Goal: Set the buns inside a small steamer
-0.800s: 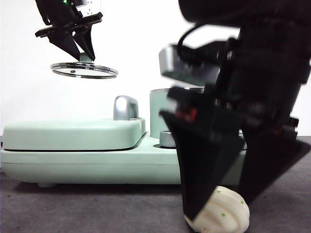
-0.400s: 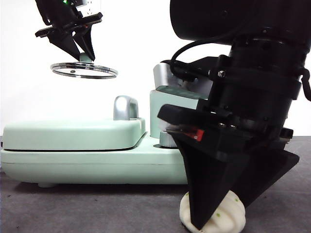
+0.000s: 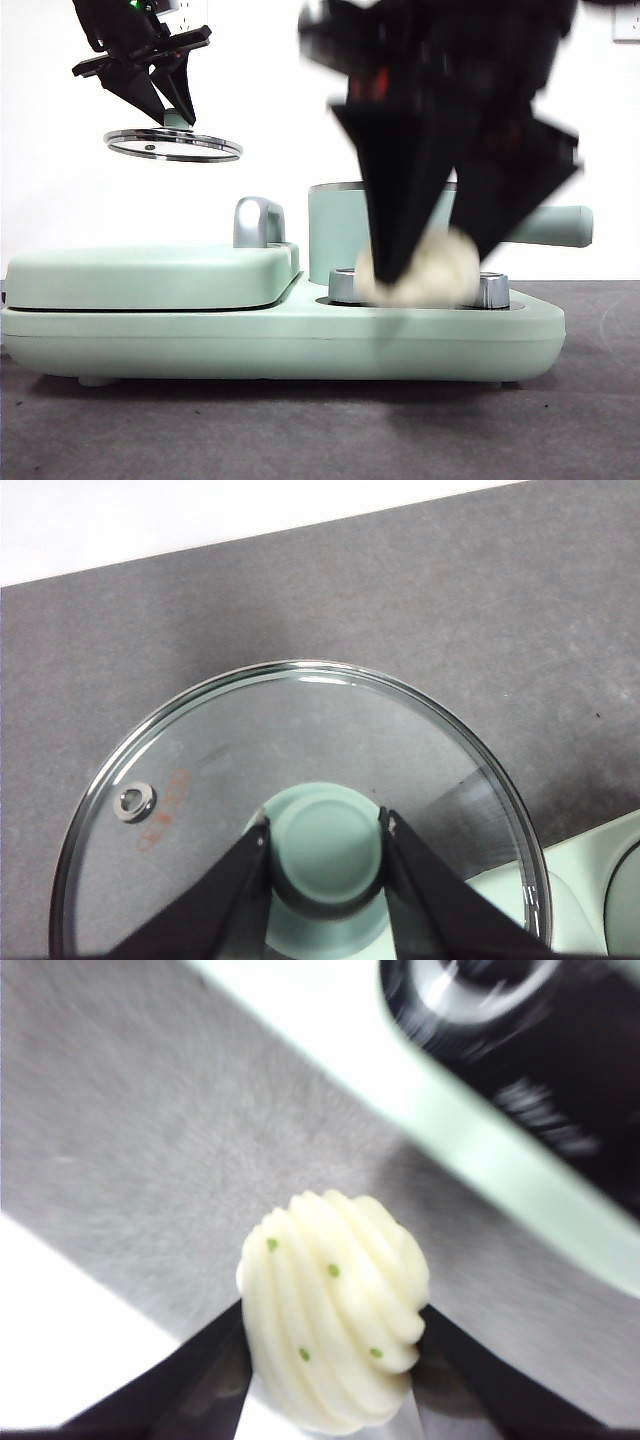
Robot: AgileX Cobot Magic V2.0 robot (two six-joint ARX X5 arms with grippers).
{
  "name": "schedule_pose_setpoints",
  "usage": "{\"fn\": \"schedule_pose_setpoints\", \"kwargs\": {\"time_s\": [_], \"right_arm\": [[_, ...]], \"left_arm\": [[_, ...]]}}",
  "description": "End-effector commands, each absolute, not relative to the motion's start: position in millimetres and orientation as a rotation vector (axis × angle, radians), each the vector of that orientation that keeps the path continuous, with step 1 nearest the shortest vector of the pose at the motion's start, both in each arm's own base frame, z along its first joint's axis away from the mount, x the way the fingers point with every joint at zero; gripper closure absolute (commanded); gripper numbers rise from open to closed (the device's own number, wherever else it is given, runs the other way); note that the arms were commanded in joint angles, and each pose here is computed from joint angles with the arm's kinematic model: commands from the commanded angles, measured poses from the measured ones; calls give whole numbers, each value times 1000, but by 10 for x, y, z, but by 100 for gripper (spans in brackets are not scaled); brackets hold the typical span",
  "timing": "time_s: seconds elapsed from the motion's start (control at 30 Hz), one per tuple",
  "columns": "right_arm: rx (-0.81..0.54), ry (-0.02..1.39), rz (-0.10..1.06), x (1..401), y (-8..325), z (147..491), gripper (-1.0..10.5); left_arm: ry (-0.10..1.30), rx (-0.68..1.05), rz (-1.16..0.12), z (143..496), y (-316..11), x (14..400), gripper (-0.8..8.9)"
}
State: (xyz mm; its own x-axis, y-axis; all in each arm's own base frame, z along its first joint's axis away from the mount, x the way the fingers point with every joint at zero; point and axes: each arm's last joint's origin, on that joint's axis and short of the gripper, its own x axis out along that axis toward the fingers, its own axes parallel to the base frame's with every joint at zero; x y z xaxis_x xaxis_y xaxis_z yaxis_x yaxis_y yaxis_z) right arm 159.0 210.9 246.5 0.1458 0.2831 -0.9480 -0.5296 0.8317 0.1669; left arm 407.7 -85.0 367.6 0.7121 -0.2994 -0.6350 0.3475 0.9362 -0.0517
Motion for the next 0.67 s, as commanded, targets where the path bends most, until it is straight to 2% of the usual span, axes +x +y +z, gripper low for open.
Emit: {"fn": "schedule_pose_setpoints", "kwargs": {"time_s": [0.03,0.2,0.33,0.5,0.67], "right_arm": [[-224,1252,604,1707,2104,2769,734],[-164,1141,579,2037,1951,3234,734],[-159,1114,537,2376,1837,3419,734],[-169,1139,485,2808,1801,3403,734],[-160,1173,475,3160,1828,3241,734]], "left_arm": [[612,73,-370,3878,-870,4039,795],[612,73,-371,3878,-873,4038,795],[612,73,-372,3878,-879,4037,795],[615,73,-373,3876,-880,4035,795],[616,73,-373,3876,-880,4035,795]]}}
